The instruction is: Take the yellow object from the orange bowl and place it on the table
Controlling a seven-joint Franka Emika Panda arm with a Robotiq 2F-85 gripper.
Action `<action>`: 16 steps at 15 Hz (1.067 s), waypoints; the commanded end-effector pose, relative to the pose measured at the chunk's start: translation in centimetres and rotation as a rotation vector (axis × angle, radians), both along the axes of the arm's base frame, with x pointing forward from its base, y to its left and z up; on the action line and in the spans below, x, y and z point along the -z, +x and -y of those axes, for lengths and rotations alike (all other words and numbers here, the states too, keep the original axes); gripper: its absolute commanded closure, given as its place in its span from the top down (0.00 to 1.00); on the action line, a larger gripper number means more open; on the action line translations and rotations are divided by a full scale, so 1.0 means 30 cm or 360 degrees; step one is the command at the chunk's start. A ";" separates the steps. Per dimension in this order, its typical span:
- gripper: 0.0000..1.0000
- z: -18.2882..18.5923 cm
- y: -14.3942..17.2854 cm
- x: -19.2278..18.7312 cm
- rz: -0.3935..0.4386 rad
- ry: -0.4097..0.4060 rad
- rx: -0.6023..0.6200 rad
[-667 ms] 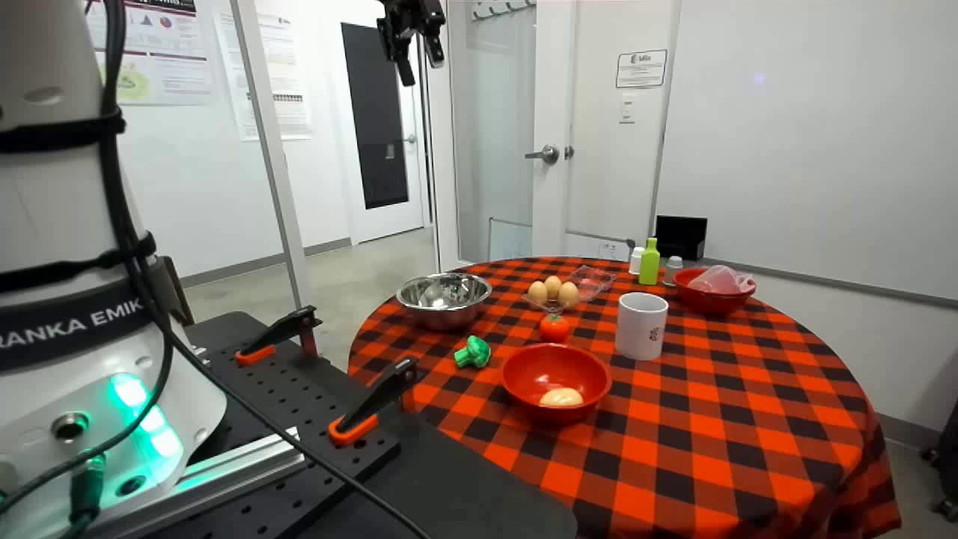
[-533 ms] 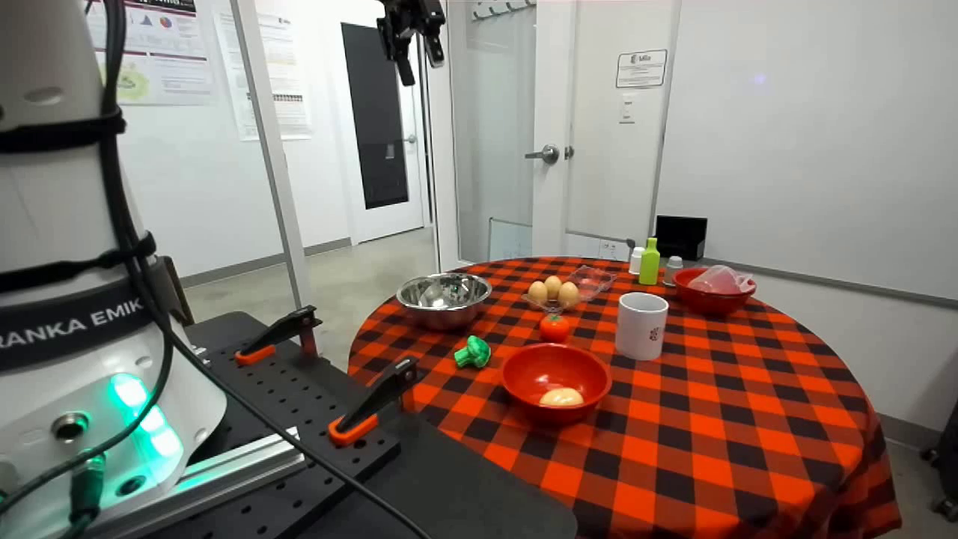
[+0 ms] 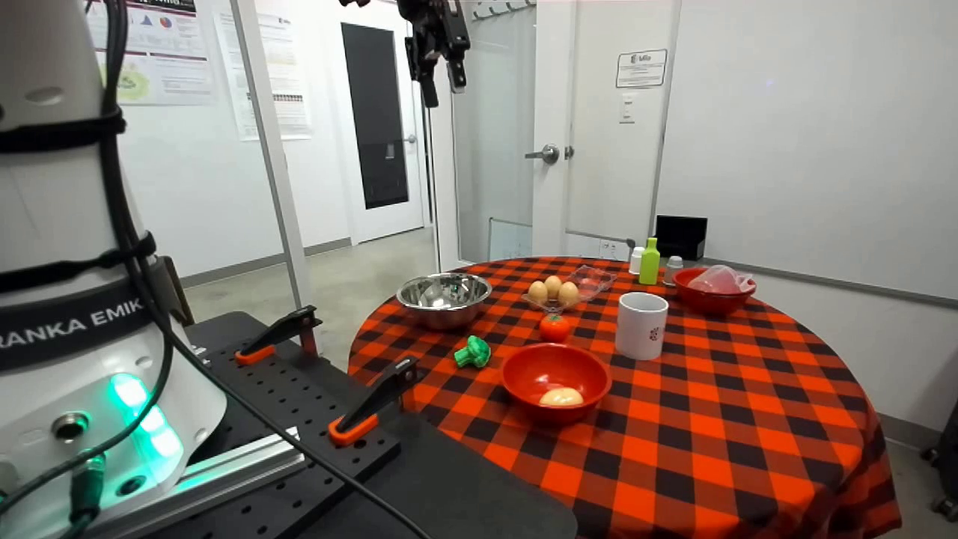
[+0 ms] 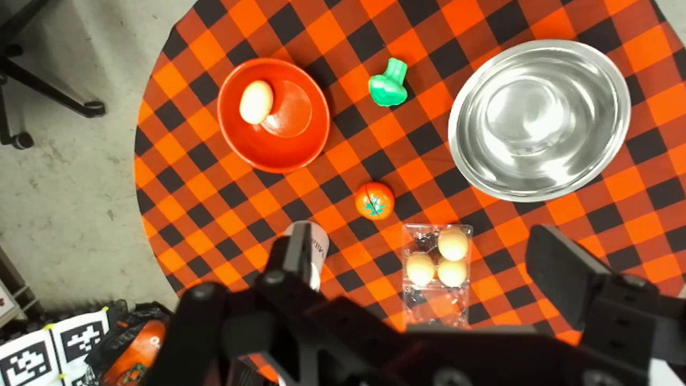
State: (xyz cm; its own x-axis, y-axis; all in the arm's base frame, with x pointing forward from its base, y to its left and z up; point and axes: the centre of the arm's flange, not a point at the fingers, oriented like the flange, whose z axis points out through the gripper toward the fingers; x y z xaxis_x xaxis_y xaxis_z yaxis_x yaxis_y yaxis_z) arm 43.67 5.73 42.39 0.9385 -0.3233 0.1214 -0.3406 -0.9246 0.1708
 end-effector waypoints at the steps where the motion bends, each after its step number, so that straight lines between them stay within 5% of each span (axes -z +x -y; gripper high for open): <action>1: 1.00 0.101 0.044 0.139 -0.0001 0.0077 0.0096; 16: 1.00 0.499 0.122 0.717 -0.0152 0.0350 0.0570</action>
